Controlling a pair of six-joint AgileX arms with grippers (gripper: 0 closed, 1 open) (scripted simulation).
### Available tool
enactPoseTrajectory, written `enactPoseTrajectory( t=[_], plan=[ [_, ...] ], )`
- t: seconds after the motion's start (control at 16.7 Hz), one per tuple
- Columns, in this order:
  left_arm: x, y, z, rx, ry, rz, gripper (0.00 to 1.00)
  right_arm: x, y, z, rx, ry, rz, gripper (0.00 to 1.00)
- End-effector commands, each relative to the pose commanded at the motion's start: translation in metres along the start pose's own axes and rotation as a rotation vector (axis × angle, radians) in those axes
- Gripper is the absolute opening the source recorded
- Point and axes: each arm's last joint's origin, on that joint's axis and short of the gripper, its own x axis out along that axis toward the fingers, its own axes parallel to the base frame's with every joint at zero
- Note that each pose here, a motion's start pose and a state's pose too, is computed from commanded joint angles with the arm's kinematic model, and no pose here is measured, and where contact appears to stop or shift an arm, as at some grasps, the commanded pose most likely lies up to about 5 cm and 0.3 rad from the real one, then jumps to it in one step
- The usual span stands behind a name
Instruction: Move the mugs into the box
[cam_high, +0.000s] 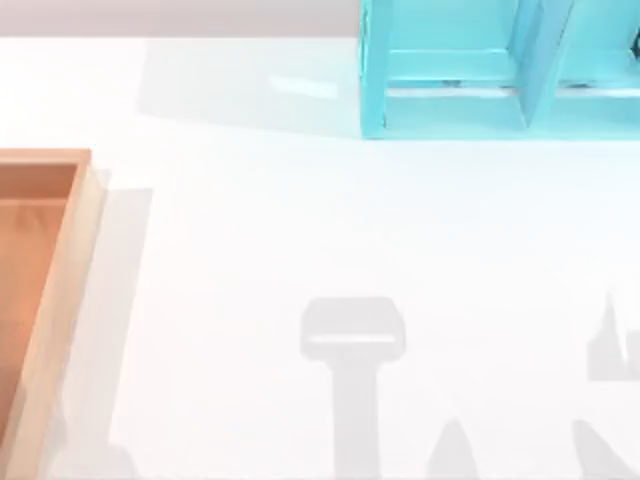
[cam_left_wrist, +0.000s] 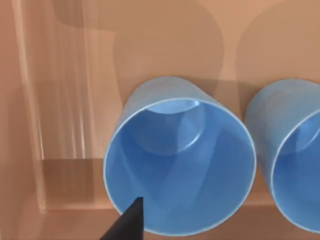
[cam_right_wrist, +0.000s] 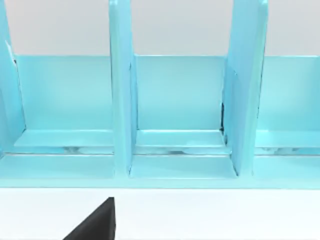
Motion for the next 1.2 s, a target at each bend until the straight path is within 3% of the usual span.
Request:
enactPoseTrajectory(
  t=[0.54, 1.02, 1.2],
  plan=[
    [-0.004, 0.001, 0.001, -0.001, 0.000, 0.000, 1.00, 0.000, 0.000, 0.000, 0.000, 0.000, 0.000, 1.00],
    [-0.084, -0.002, 0.007, -0.003, 0.005, 0.000, 1.00, 0.000, 0.000, 0.000, 0.000, 0.000, 0.000, 1.00],
    [-0.100, -0.005, 0.005, -0.001, 0.000, 0.000, 1.00, 0.000, 0.000, 0.000, 0.000, 0.000, 0.000, 1.00]
  ],
)
